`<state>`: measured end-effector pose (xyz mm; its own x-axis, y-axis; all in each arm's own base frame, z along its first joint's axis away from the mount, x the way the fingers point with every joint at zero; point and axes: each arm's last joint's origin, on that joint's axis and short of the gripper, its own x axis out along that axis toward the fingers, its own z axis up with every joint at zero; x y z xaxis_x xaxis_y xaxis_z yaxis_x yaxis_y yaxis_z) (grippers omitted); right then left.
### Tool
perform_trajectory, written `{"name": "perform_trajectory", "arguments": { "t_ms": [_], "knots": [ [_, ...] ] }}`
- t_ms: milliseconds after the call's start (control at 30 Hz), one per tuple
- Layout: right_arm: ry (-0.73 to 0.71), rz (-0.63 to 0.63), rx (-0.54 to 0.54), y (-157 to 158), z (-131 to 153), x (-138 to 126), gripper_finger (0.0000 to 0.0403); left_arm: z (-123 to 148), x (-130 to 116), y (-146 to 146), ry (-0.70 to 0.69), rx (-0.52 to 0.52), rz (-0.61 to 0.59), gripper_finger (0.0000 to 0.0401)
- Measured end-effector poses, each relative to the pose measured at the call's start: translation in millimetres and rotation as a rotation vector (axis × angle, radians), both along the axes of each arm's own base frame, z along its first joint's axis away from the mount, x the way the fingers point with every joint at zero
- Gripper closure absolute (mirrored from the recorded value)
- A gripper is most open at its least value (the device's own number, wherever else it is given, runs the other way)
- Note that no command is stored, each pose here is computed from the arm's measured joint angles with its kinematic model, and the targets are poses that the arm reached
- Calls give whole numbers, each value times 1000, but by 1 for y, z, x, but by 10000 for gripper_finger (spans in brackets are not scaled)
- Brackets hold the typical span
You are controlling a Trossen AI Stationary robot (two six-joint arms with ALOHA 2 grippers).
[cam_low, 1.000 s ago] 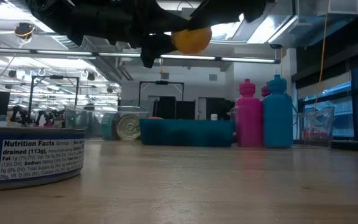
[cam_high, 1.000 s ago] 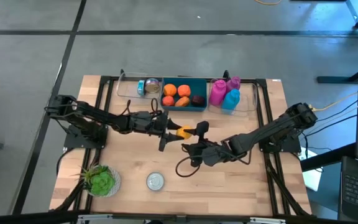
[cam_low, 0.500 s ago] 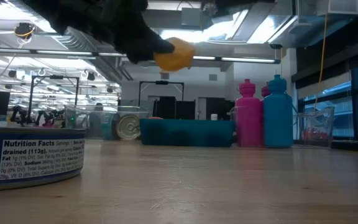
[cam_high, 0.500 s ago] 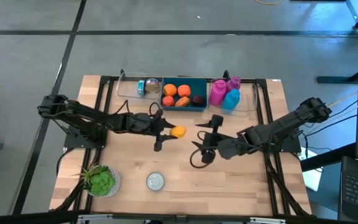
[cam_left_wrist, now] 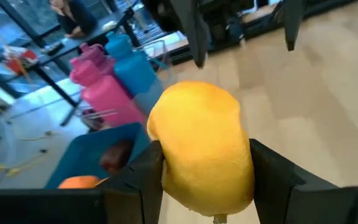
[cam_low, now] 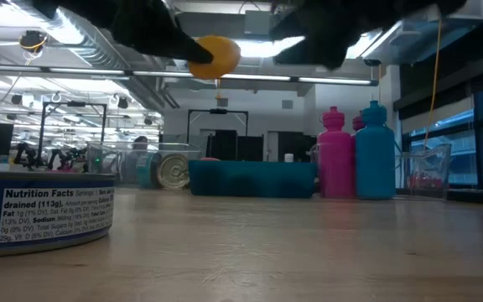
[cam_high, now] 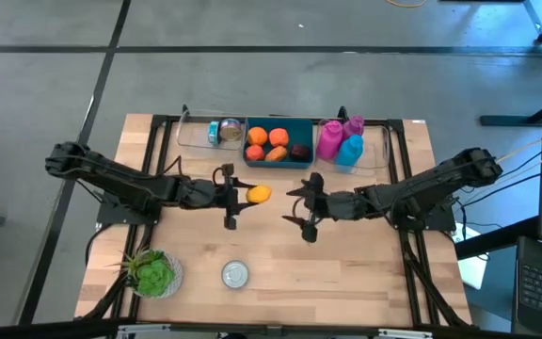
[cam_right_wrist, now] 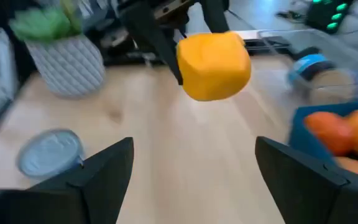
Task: Pick & Place Food Item
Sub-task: Put the lemon into the blue bin
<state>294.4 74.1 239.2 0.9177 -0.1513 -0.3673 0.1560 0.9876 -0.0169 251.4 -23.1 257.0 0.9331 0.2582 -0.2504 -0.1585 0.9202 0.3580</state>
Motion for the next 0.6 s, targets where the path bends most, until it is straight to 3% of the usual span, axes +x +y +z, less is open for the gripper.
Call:
{"name": "perform_trajectory", "arguments": {
  "t_ms": [333,600],
  "knots": [
    [-322,87,356,-46,-33,-17,69,-2,-1,-11,44,165,21,233],
    [-351,167,415,-60,-39,-8,69,2,2,-11,23,248,4,233]
  ]
}}
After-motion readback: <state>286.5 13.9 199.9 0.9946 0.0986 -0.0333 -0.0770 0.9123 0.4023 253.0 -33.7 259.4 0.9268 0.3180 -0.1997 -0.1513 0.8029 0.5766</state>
